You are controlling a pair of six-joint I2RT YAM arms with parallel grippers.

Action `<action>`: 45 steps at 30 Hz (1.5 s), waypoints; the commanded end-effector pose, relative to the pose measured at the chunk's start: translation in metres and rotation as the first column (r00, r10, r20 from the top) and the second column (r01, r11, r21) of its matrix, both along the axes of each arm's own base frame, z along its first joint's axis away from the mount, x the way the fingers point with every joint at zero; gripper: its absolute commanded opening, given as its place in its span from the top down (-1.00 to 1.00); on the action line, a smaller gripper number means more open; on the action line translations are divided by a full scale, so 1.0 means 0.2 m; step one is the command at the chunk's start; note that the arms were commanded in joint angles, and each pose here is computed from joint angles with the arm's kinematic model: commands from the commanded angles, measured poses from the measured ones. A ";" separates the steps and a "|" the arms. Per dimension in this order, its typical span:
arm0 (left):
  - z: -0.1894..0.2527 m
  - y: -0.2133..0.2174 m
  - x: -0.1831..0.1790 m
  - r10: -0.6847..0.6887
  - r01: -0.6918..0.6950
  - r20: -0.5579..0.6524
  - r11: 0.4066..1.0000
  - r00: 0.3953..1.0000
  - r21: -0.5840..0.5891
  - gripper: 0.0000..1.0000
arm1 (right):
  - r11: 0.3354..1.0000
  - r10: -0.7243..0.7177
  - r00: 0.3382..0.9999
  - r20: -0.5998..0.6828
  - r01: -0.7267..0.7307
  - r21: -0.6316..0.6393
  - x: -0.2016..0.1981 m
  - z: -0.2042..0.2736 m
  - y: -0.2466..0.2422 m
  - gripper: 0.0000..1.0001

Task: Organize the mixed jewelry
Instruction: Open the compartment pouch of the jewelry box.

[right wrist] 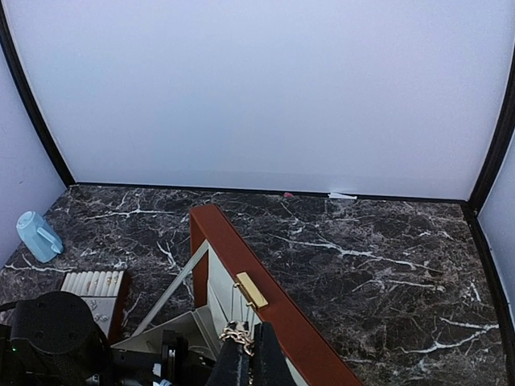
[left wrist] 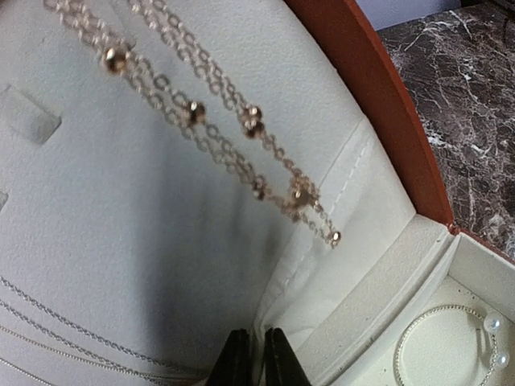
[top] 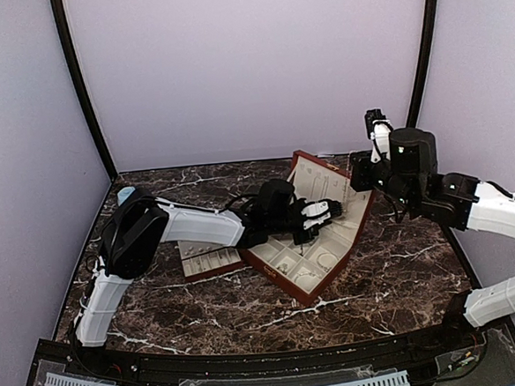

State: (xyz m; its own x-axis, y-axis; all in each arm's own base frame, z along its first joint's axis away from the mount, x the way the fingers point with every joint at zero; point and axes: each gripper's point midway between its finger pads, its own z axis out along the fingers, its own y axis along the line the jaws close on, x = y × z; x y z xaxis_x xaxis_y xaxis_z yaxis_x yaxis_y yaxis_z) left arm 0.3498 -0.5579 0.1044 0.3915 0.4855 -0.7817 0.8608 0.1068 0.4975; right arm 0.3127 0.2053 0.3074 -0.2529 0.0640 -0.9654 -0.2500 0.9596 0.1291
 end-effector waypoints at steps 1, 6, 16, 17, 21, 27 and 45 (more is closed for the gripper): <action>-0.06 0.03 -0.04 0.002 -0.001 -0.014 1.000 1.000 0.030 0.83 | 1.000 -0.021 0.998 0.052 0.021 0.012 0.03 0.09 0.02 1.00; -0.06 0.04 -0.06 -0.007 0.007 -0.009 1.000 1.000 0.018 1.00 | 1.000 -0.029 0.998 0.058 0.030 -0.011 0.06 0.10 0.04 1.00; 0.00 0.04 -0.11 -0.017 0.017 -0.006 0.999 1.000 -0.035 1.00 | 0.996 -0.037 0.999 0.039 0.040 -0.075 0.11 0.02 0.08 1.00; 0.01 0.04 -0.12 -0.018 0.017 -0.016 0.999 1.000 -0.046 1.00 | 0.996 -0.039 0.999 0.031 0.042 -0.082 0.12 0.00 0.08 1.00; 0.06 0.03 -0.14 -0.020 0.018 -0.030 0.996 0.999 -0.089 1.00 | 0.992 -0.046 0.999 -0.006 0.045 -0.115 0.12 -0.10 0.08 1.00; 0.11 0.01 -0.16 -0.028 0.020 -0.054 0.990 0.998 -0.142 1.00 | 0.991 -0.010 0.997 -0.072 0.000 -0.133 0.11 -0.21 0.11 1.00; 0.15 -0.01 -0.18 -0.013 -0.003 -0.076 0.979 0.997 -0.202 1.00 | 0.978 -0.045 0.946 -0.322 -0.024 -0.206 0.07 -0.36 0.11 1.00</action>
